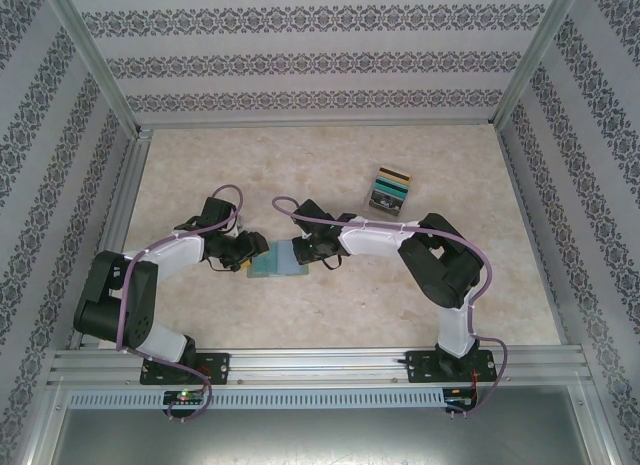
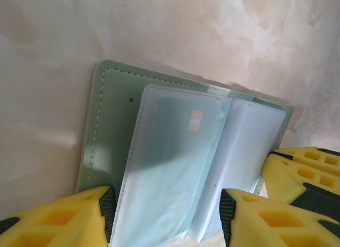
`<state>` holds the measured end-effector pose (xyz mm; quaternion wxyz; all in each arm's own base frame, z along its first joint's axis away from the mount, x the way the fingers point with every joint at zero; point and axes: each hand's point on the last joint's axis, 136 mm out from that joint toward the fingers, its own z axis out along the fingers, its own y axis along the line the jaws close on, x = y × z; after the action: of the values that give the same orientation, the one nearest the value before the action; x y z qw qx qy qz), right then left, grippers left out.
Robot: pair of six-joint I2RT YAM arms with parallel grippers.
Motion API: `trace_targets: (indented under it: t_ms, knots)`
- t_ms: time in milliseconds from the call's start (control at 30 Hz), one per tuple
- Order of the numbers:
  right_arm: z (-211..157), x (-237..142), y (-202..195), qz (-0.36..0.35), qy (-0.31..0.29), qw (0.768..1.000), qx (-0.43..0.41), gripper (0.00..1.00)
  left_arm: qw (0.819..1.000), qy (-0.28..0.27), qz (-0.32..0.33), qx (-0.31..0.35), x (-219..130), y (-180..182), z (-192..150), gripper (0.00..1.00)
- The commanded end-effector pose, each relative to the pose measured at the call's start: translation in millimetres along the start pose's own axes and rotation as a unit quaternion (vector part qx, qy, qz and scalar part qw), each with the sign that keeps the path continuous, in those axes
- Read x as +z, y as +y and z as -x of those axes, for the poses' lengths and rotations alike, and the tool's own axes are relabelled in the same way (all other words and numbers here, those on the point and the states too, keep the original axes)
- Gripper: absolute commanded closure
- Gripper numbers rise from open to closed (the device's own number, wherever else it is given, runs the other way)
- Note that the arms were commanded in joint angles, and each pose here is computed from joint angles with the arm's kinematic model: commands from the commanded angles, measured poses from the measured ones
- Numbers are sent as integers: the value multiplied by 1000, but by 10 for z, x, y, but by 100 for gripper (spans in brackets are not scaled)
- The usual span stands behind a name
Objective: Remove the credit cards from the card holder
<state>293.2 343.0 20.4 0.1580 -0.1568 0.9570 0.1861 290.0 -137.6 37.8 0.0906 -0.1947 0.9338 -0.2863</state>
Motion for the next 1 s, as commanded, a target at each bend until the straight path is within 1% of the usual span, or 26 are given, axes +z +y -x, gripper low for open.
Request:
trace_targets:
  t_ms: [0, 200, 333, 467, 600, 700, 800, 833, 967]
  knots:
    - [-214, 137, -16, -7, 39, 999, 5, 85, 1000, -6, 5, 12, -44, -11, -43, 44]
    - [-223, 145, -21, -8, 40, 999, 5, 85, 996, -14, -82, 36, -130, -341, -46, 46]
    - [-222, 156, -11, -7, 41, 999, 5, 85, 993, -8, -110, 51, -154, -467, -77, 49]
    - [-226, 156, -17, -8, 41, 999, 5, 85, 988, 1, -141, 63, -143, -612, -134, 50]
    - [-222, 139, -30, -10, 39, 999, 7, 85, 986, 6, -148, 74, -119, -697, -171, 50]
    - [-218, 132, -27, -9, 37, 999, 9, 85, 986, 7, -144, 78, -107, -710, -185, 47]
    - [-218, 126, -32, -10, 36, 999, 10, 84, 986, 8, -144, 81, -110, -713, -197, 35]
    - [-219, 123, -32, -10, 36, 999, 10, 84, 986, 9, -143, 81, -107, -711, -200, 33]
    - [-213, 102, -51, -12, 33, 999, 12, 82, 988, 5, -130, 81, -112, -677, -197, 32]
